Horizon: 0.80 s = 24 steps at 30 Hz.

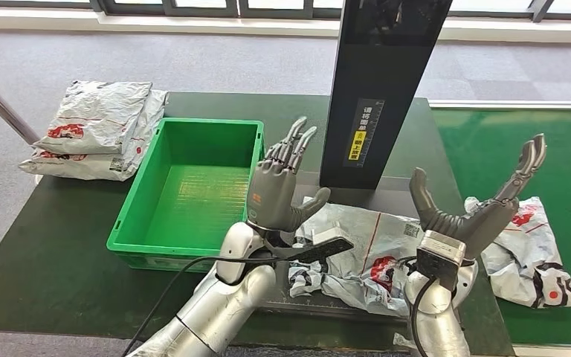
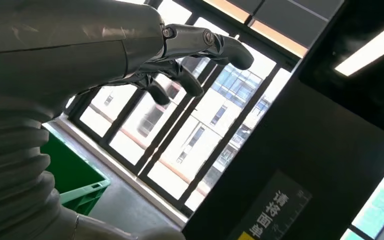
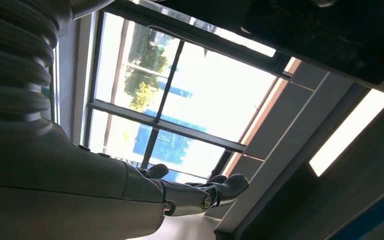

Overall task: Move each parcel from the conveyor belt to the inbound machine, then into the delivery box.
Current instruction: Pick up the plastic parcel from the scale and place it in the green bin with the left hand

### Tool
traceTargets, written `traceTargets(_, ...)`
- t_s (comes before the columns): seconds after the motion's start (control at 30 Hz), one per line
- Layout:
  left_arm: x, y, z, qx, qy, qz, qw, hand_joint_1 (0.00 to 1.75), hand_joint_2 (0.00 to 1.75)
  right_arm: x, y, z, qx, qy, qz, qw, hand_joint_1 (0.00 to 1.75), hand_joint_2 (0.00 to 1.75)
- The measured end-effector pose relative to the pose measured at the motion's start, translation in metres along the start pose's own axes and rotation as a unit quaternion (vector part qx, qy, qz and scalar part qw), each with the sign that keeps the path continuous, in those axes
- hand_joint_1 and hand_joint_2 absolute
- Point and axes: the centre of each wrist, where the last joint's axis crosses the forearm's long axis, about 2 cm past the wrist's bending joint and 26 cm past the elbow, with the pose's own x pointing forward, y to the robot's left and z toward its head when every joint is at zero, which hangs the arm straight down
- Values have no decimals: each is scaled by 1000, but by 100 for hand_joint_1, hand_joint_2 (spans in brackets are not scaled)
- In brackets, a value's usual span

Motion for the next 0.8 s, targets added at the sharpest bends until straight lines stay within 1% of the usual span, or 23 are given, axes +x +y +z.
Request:
traceTargets(0.17,-2,0,-2,5,33,25,999,0,175,0,0,0,1,-1,0,1000,0,175)
traceTargets(0.23,-3,-8,0,-12,56,44,997,0,175,0,0,-1,0,-1,-1,1000,0,175)
traceTargets(0.33,0,-27,9,-62,86,74,992,0,175,0,0,-2,-3,0,-4,1000,0,175)
traceTargets(0.43,2,-38,17,-100,81,72,989,0,175,0,0,-2,-3,1,-4,1000,0,175)
traceTargets(0.53,1,-43,21,-125,82,71,986,0,175,0,0,-2,-4,1,-5,1000,0,175)
traceTargets(0.57,1,-46,22,-141,88,80,983,0,175,0,0,-2,-5,2,-6,1000,0,175)
traceTargets(0.63,2,-54,27,-208,99,111,967,0,175,0,1,-4,-7,3,-8,1000,0,175)
traceTargets(0.73,10,-69,48,-333,92,153,926,0,175,-1,3,-7,-12,4,-14,1000,0,175)
traceTargets(0.8,16,-76,62,-383,84,159,906,0,175,-1,4,-9,-13,4,-16,1000,0,175)
